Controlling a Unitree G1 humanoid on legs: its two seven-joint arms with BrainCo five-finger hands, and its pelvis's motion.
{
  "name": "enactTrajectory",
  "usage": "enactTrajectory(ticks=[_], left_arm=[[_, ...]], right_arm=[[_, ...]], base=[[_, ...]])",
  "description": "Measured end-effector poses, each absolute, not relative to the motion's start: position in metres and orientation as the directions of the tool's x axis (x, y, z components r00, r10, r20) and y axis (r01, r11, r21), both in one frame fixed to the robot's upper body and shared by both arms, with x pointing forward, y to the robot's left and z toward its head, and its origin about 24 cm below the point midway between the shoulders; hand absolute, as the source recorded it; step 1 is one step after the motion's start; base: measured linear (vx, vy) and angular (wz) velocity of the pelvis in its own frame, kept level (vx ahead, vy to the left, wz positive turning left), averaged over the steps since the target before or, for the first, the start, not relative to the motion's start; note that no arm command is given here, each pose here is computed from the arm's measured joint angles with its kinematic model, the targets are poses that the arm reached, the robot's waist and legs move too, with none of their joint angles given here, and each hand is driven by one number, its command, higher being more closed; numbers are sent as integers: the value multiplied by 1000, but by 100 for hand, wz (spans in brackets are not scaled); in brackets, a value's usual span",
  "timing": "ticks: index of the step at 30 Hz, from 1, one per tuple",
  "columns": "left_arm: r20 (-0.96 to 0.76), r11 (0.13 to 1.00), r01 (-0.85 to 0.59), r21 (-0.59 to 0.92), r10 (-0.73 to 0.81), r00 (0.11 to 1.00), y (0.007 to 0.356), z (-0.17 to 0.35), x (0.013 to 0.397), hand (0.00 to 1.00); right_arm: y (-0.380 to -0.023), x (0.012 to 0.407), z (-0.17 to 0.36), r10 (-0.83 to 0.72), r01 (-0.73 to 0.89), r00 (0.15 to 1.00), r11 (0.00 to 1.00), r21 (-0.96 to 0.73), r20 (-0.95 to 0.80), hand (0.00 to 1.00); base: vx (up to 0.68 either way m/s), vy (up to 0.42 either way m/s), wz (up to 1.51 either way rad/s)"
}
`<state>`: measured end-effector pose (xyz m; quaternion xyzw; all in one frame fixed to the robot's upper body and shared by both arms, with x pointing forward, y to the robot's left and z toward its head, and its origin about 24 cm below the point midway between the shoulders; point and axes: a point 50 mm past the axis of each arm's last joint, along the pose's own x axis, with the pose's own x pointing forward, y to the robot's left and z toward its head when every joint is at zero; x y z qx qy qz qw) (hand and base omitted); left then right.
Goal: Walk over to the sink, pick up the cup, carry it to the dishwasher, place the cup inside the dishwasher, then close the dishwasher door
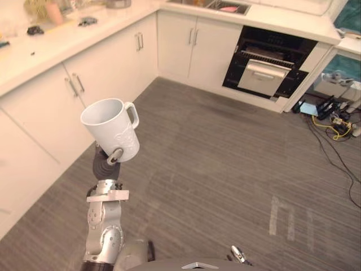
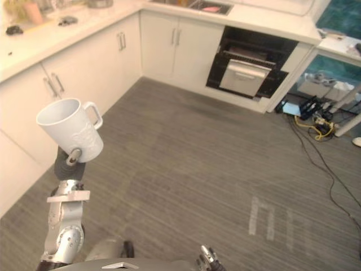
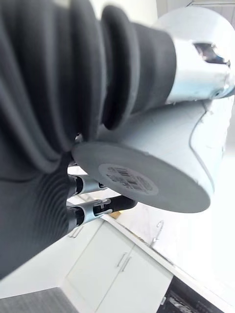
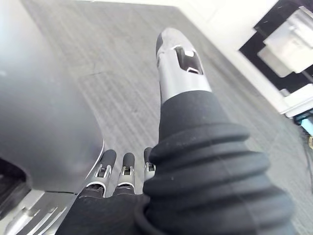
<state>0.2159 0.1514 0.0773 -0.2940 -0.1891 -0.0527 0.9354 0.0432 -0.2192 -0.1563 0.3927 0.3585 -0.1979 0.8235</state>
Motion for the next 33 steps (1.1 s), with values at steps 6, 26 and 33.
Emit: enactTrajectory(ticks=[6, 26, 33], left_arm=[[499, 765, 425, -484, -158, 852, 106, 105, 227, 100], [531, 728, 394, -561, -48, 846, 110, 113, 215, 100], [486, 754, 362, -548, -65, 871, 118, 101, 198, 100]], right_arm=[[-197, 53, -152, -42, 574, 724, 590, 568, -688, 0], [-211, 70, -144, -13, 499, 728, 696, 516, -686, 0], [-198, 96, -139, -126, 534, 748, 698, 478, -651, 0]], base=[[415, -12, 29], [545, -147, -3], [639, 293, -91]])
